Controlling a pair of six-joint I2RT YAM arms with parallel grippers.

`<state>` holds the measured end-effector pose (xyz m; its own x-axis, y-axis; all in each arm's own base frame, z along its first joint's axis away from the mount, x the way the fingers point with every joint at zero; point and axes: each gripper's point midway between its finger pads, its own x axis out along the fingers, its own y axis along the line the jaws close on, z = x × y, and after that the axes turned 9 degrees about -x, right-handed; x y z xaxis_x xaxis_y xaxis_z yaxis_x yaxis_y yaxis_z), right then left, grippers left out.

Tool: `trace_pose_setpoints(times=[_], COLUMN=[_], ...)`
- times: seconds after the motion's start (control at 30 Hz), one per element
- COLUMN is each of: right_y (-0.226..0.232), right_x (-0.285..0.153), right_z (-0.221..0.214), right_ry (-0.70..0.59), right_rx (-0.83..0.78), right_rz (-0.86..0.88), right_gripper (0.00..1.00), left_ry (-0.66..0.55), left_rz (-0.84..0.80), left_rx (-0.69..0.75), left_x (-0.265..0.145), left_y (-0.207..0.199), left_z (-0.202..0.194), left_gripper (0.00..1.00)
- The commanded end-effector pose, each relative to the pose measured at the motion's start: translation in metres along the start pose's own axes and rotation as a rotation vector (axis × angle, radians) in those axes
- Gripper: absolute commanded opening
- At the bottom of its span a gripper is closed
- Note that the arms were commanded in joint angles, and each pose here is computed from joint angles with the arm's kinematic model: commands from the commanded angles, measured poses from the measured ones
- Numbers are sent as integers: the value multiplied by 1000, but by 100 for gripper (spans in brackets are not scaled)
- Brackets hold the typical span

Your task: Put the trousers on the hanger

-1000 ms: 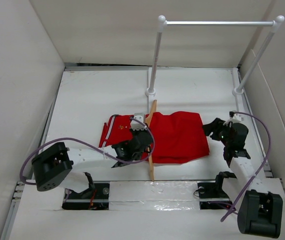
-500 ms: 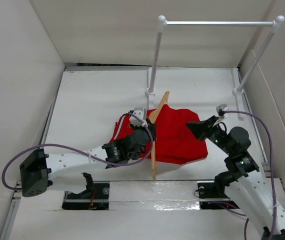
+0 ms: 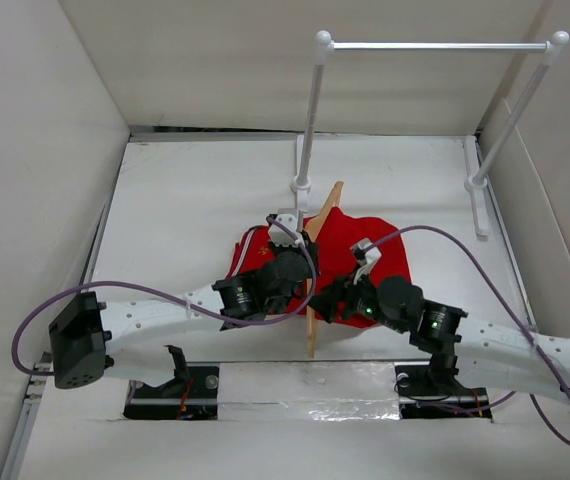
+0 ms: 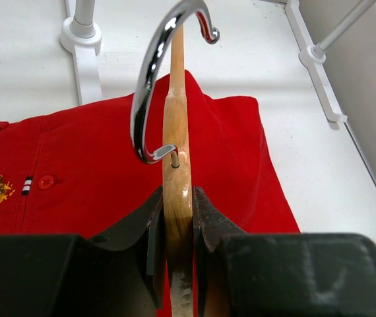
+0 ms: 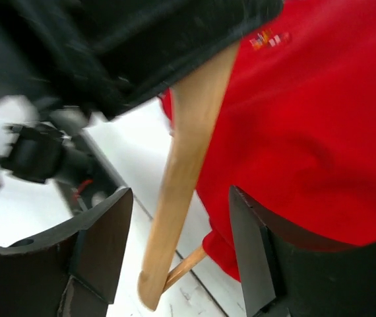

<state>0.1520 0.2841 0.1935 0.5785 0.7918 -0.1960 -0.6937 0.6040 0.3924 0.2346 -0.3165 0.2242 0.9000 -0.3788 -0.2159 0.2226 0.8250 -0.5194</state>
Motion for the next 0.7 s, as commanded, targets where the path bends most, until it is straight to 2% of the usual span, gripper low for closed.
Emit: trace_pose_setpoints(times=[0.0,0.13,0.23,0.27,0.33,0.37,0.47,0.53,0.63,0.67], right_y=[-6,-1,6,8,14,15,20,32,43,41], right_x=[14,28,35,37,37,37,33,26,12,8], right_z=[38,36,34,33,36,37,46,57,81,90], right_ry=[-134,-148,-153,-149,-161,-164,-202,-241,-317,-343], right_rx=[31,48,64,65,80,87,102,155,236,253], right_rz=[-130,-106,-69,-59,-30,-26,6,67,155,169], right_gripper=[65,62,53,42,34,25,12,8,1,0], left_ry=[-113,-108,-100,-95,-96,-98,-115,-138,-168,-174], left_rz=[-114,-118,-130,-133,-140,-141,-148,-173,-231,-242], left_rx=[-203,-211,-215,-219,-222,-221,-231,-230,-226,-224], left_x=[-8,-10,-10,-9,-9,-7,-8,-11,-18,-19], left_y=[-50,-52,-57,-57,-60,-63,-69,-77,-101,-106], left_z=[58,61,62,60,61,61,72,84,113,118], left_gripper=[0,0,0,0,0,0,0,0,17,25])
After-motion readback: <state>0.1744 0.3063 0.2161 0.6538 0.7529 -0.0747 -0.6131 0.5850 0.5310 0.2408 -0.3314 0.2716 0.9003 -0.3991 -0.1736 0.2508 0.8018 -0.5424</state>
